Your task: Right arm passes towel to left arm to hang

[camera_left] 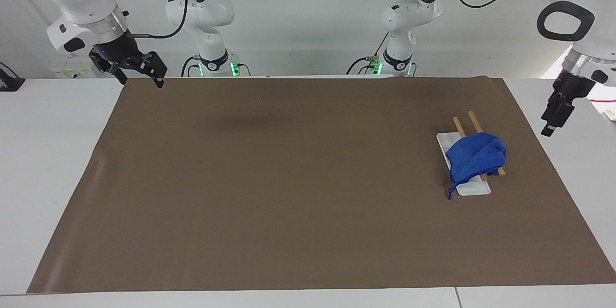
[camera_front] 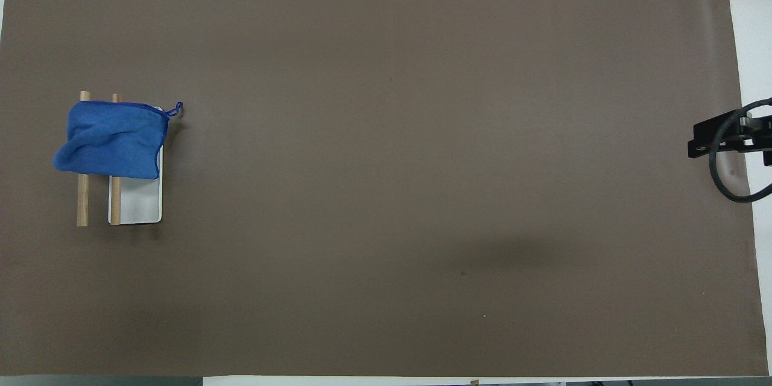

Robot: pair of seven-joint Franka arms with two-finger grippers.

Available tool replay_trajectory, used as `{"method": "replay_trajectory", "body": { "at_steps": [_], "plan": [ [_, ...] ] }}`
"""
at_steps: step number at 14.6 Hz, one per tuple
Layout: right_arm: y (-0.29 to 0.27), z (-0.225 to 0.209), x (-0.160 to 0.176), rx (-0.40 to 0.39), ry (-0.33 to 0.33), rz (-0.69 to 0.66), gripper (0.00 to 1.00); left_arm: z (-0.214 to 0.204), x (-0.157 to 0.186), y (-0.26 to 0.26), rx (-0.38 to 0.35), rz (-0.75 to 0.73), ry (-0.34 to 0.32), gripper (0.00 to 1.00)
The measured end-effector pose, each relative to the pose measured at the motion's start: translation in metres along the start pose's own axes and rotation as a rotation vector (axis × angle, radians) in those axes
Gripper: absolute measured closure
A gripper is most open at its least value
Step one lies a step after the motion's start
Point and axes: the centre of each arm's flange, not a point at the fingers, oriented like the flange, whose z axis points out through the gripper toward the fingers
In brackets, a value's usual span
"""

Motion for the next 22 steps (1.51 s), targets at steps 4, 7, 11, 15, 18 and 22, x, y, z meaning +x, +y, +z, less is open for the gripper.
{"method": "replay_trajectory", "body": {
  "at_steps": [4, 7, 11, 15, 18, 22],
  "plan": [
    [0.0, 0.0, 0.0, -0.001, -0.001, 0.0, 0.0, 0.001, -0.047, 0.075, 0.004, 0.21, -0.035, 0.0],
    [0.003, -0.001, 0.0, -0.015, 0.003, -0.03, 0.0, 0.002, -0.093, 0.124, 0.049, 0.38, -0.075, 0.0],
    [0.004, -0.002, 0.0, -0.019, 0.005, -0.043, 0.0, -0.014, -0.139, 0.159, 0.103, 0.603, -0.151, 0.0],
    [0.004, -0.002, 0.0, -0.019, 0.005, -0.043, 0.0, -0.064, -0.146, 0.168, 0.119, 0.696, -0.201, 0.0],
    [0.004, -0.002, 0.0, -0.019, 0.005, -0.043, 0.0, -0.072, -0.15, 0.169, 0.132, 0.719, -0.23, 0.0],
    [0.004, -0.002, 0.0, -0.018, 0.005, -0.043, 0.0, -0.054, -0.154, 0.161, 0.151, 0.757, -0.277, 0.0]
  ]
}}
